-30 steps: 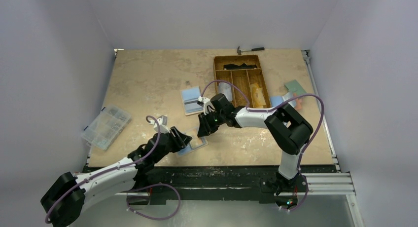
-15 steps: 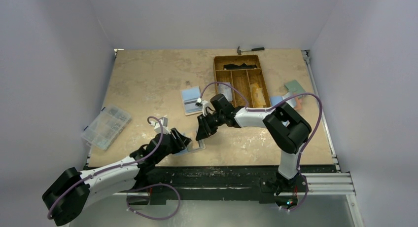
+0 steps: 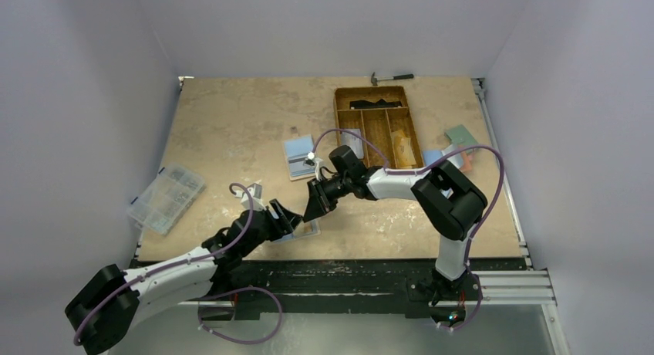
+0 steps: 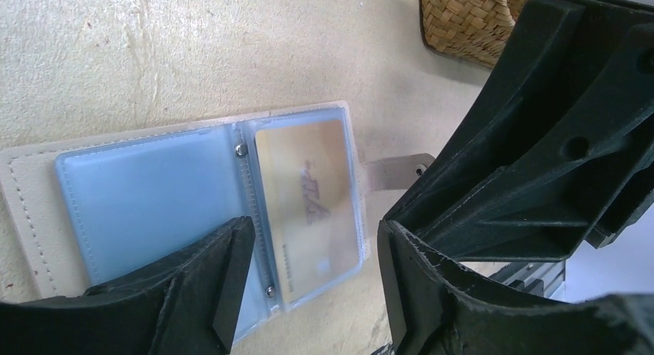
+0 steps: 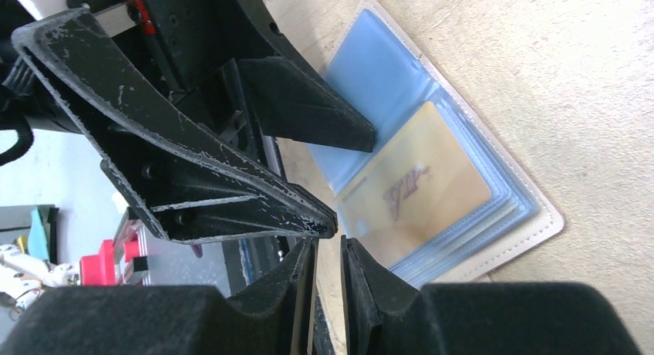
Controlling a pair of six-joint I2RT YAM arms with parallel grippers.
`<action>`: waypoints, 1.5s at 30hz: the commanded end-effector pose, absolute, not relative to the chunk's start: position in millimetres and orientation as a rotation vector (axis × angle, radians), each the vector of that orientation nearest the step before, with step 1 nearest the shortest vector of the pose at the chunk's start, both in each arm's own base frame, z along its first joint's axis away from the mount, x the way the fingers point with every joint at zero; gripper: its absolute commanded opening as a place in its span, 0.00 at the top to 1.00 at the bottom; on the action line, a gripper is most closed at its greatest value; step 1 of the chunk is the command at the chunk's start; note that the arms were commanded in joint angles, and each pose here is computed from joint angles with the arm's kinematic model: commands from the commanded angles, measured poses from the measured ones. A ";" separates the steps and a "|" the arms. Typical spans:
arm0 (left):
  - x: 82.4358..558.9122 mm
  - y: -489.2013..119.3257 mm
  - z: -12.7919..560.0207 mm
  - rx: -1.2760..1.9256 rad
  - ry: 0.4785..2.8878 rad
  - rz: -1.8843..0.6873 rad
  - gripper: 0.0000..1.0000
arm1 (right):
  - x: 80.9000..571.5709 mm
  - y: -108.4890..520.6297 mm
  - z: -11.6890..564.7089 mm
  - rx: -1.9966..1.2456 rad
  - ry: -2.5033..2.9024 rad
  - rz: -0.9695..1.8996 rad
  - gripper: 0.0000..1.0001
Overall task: Take the credit cards out of the card holder
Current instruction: Remove the credit card from the card holder.
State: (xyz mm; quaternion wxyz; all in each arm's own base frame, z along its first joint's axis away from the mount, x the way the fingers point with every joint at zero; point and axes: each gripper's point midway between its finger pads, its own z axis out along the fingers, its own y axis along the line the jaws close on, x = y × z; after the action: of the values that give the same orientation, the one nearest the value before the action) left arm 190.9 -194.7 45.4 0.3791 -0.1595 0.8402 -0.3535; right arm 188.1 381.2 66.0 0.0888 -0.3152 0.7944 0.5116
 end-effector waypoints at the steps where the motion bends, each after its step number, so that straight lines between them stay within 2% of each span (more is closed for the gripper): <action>1: 189.7 -204.3 58.8 -0.410 2.095 -1.012 0.34 | 184.6 387.0 80.4 -0.945 2.306 1.596 0.74; 6: 191.2 -203.0 60.7 -0.434 2.084 -1.014 0.31 | 184.5 387.4 80.9 -0.944 2.302 1.596 0.74; 12: 193.3 -200.0 58.7 -0.466 2.094 -0.988 0.31 | 209.3 378.5 57.2 -0.885 2.379 1.357 0.71; 19: 194.5 -202.6 58.4 -0.483 2.078 -1.016 0.36 | 217.7 373.8 42.2 -0.852 2.422 1.263 0.67; 23: 193.2 -204.2 53.4 -0.489 2.092 -1.023 0.44 | 215.0 374.1 35.9 -0.859 2.443 1.273 0.67; 26: 191.3 -202.1 45.4 -0.504 2.116 -1.005 0.47 | 211.6 374.8 33.7 -0.866 2.451 1.292 0.69; 34: 183.7 -197.5 31.2 -0.533 2.161 -0.992 0.48 | 199.9 378.8 29.8 -0.900 2.471 1.344 0.79; 35: 184.4 -199.0 34.2 -0.533 2.151 -1.007 0.50 | 199.1 379.3 31.3 -0.903 2.466 1.354 0.80; 40: 176.4 -198.9 31.7 -0.529 2.141 -1.064 0.73 | 196.9 380.6 35.8 -0.918 2.454 1.380 0.82; 45: 172.7 -199.5 33.9 -0.500 2.134 -1.087 1.00 | 194.9 381.3 40.5 -0.957 2.429 1.399 0.81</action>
State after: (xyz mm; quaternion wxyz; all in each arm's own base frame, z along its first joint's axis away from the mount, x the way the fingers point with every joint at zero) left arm 185.5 -189.8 28.0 0.3509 -0.2109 0.8379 -0.3609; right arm 204.9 371.5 32.5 0.0982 -0.2916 0.8368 0.4528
